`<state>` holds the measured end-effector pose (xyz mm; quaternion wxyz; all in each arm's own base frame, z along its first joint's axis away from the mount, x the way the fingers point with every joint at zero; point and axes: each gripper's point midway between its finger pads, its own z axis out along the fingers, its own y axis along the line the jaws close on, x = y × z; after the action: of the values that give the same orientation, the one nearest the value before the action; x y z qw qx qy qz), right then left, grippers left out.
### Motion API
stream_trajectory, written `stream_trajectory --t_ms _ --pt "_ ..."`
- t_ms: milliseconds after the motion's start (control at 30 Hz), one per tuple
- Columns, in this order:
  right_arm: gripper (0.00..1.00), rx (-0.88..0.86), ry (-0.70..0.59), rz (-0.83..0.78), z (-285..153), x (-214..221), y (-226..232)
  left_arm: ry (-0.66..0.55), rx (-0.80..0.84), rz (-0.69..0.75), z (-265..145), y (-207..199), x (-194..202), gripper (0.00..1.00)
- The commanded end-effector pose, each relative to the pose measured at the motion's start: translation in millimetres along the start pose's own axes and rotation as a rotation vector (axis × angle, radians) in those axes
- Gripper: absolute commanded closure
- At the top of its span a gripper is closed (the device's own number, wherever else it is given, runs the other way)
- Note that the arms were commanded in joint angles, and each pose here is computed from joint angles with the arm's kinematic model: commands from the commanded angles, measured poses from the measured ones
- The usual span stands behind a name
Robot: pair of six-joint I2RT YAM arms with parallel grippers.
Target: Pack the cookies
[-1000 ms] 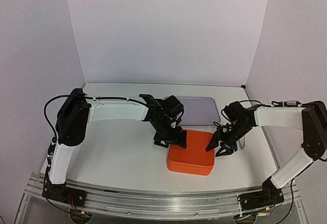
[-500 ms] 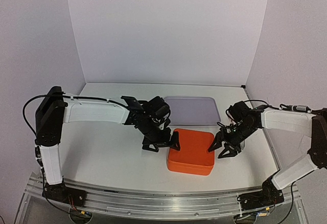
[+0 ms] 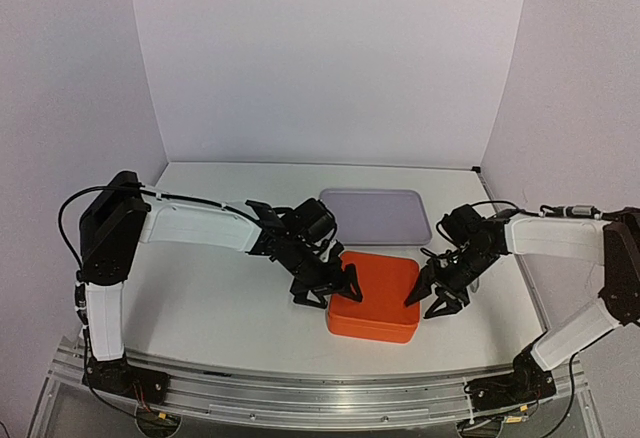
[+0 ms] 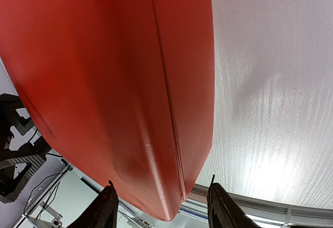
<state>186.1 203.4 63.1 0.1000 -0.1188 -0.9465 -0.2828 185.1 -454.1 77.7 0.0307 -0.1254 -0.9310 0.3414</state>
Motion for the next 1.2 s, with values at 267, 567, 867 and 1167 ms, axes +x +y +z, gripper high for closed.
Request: stream_trajectory --t_ms 267,567,867,1167 --pt "0.53 0.058 0.040 0.063 20.9 4.9 -17.3 0.112 0.040 -0.040 21.6 11.7 9.3 0.36" --pt "0.58 0.064 0.053 0.110 33.6 8.0 -25.1 0.142 0.033 -0.065 28.2 27.7 6.3 0.47" --pt "0.63 0.061 0.035 0.118 42.7 8.5 -21.9 0.049 0.029 -0.061 22.9 35.1 -39.8 0.55" --pt "0.67 0.100 0.027 0.167 49.8 7.8 -35.6 0.143 -0.033 -0.120 27.4 64.3 1.4 0.55"
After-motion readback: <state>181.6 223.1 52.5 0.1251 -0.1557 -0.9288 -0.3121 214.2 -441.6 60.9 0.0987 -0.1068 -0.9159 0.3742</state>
